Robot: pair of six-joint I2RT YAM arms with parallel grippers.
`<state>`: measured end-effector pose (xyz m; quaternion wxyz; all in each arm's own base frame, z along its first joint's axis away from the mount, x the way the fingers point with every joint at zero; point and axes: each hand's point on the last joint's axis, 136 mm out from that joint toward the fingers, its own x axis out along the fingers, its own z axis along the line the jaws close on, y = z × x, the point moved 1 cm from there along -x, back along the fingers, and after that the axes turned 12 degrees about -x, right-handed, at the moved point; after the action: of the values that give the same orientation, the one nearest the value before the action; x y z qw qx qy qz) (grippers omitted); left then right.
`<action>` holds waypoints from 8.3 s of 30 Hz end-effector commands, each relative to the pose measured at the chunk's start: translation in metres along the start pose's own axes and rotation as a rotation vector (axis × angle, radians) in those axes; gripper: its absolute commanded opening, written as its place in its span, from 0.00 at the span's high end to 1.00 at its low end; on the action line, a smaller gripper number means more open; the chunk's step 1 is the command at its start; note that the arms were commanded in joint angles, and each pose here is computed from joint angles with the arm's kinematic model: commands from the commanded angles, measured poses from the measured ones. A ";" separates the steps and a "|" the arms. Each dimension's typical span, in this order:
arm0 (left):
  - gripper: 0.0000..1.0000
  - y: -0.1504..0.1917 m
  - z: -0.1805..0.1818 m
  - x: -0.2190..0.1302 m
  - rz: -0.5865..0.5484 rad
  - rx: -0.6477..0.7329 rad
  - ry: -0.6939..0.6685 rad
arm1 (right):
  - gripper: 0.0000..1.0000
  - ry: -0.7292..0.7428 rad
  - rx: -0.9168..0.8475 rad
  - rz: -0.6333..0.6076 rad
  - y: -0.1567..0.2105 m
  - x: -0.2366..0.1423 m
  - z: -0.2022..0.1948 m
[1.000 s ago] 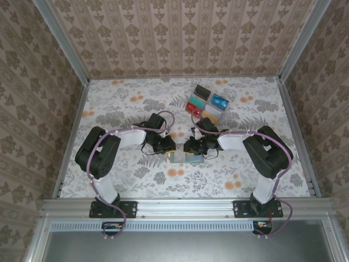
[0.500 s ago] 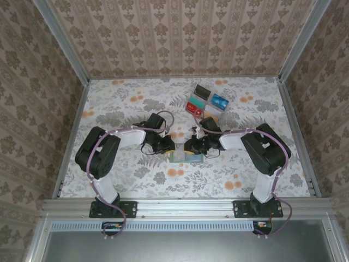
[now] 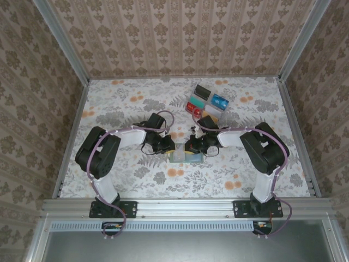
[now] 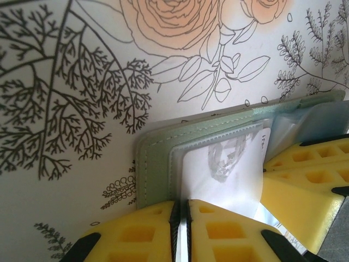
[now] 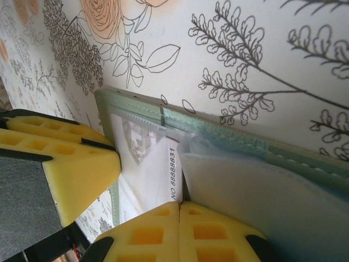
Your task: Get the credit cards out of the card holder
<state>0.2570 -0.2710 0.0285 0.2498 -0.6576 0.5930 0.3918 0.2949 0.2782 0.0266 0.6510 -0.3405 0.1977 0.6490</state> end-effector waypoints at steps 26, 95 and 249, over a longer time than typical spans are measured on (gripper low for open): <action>0.82 0.002 0.013 -0.010 0.020 0.033 -0.028 | 1.00 0.118 -0.030 -0.012 0.010 -0.026 -0.020; 0.09 -0.046 -0.036 -0.140 -0.445 0.230 -0.042 | 1.00 0.500 -0.638 -0.529 -0.096 -0.255 0.042; 0.00 -0.035 0.003 -0.159 -0.429 0.101 0.017 | 0.94 0.713 -0.983 0.299 -0.158 -0.181 -0.064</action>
<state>0.2954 -0.1698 0.1537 0.3650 -0.7595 0.4550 0.2880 0.4563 0.1198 0.1196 0.2287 -0.7606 0.1291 0.5938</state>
